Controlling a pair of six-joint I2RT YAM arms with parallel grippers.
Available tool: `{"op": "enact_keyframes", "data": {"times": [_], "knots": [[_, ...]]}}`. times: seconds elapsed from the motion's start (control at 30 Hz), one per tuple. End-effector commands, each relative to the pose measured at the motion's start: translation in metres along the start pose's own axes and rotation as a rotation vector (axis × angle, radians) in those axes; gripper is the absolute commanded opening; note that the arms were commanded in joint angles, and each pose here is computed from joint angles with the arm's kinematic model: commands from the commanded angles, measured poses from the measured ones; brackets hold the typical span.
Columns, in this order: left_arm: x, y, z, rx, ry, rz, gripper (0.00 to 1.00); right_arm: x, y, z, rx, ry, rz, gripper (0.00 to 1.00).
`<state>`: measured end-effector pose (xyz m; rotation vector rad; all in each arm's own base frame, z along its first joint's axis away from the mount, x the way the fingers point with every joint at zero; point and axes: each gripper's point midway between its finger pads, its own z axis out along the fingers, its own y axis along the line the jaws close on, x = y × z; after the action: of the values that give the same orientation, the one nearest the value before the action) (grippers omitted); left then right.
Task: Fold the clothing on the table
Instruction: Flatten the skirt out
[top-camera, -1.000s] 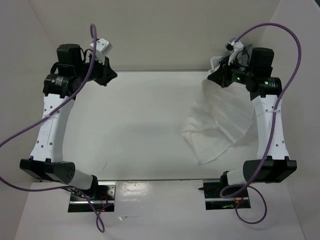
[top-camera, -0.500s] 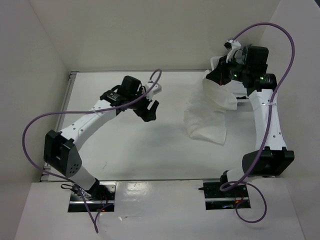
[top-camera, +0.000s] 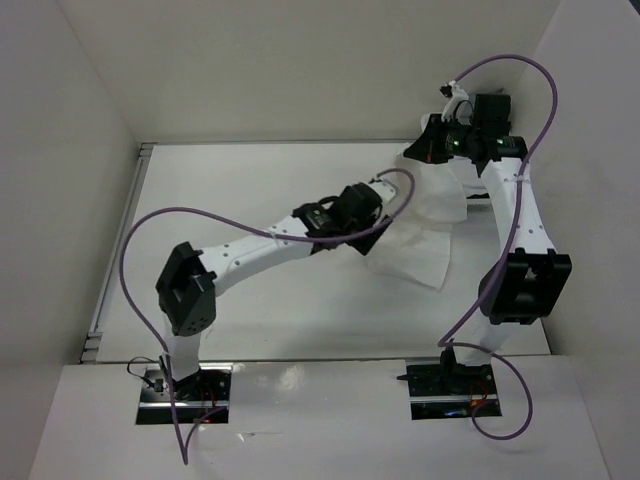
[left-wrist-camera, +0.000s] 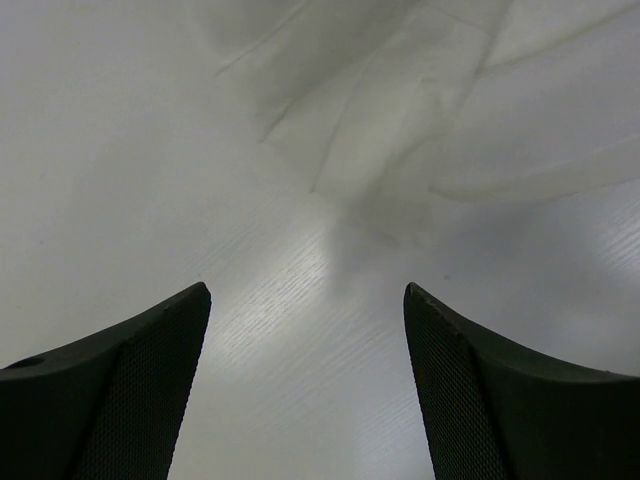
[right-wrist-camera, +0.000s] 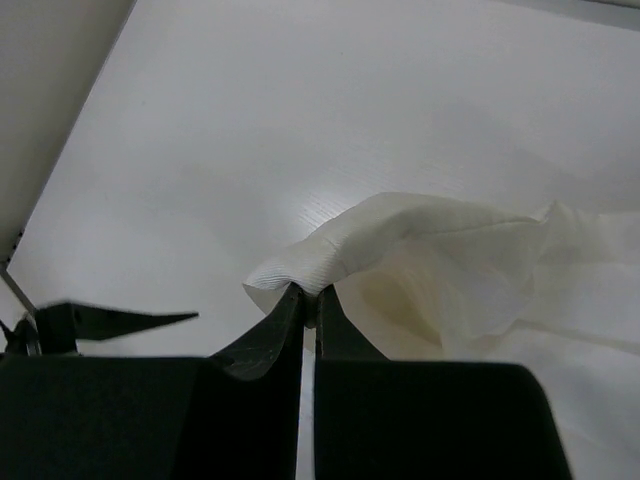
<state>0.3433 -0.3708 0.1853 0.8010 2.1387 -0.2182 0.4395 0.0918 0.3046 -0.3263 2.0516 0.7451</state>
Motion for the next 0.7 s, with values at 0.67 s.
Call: {"op": "enact_keyframes", "data": {"times": [0.67], "knots": [[0.030, -0.069, 0.095, -0.464, -0.069, -0.027, 0.83, -0.013, 0.002, 0.009, -0.052, -0.053, 0.024, 0.00]]}}
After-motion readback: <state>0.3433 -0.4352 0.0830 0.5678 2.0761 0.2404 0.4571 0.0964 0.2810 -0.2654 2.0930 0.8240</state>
